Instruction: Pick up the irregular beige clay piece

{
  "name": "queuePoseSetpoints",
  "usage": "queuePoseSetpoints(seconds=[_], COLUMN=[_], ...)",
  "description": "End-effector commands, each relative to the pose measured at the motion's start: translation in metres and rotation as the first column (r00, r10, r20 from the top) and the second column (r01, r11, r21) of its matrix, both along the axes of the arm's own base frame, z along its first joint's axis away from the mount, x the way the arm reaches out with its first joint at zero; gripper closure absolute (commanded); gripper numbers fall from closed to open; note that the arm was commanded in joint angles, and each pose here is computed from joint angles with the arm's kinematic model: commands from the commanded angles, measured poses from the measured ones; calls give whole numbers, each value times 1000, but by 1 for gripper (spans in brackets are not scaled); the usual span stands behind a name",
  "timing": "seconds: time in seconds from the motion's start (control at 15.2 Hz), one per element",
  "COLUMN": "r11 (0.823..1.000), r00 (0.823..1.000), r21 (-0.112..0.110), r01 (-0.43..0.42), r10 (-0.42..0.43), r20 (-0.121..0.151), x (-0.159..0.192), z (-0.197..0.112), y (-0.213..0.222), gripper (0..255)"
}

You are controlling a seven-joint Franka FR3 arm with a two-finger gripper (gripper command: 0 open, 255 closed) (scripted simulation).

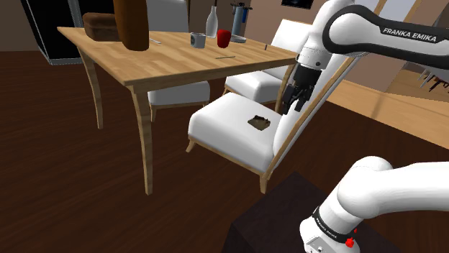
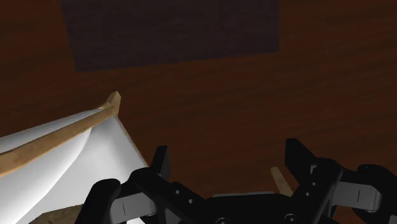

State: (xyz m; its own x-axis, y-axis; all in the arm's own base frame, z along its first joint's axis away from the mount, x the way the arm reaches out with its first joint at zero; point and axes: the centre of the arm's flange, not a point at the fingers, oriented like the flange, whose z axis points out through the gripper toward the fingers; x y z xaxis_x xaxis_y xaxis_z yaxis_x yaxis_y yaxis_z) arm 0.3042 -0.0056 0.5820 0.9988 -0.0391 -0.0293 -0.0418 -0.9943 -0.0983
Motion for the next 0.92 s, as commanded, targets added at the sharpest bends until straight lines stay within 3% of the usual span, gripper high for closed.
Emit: queuePoseSetpoints(seconds=[0.0, 0.86], r11=[1000, 986], r00=[1000, 986], r21=[0, -6], r01=[0, -165], r10=[0, 165], r20=[0, 37], x=[0, 72], z=[0, -85], y=[0, -127], gripper=[0, 0])
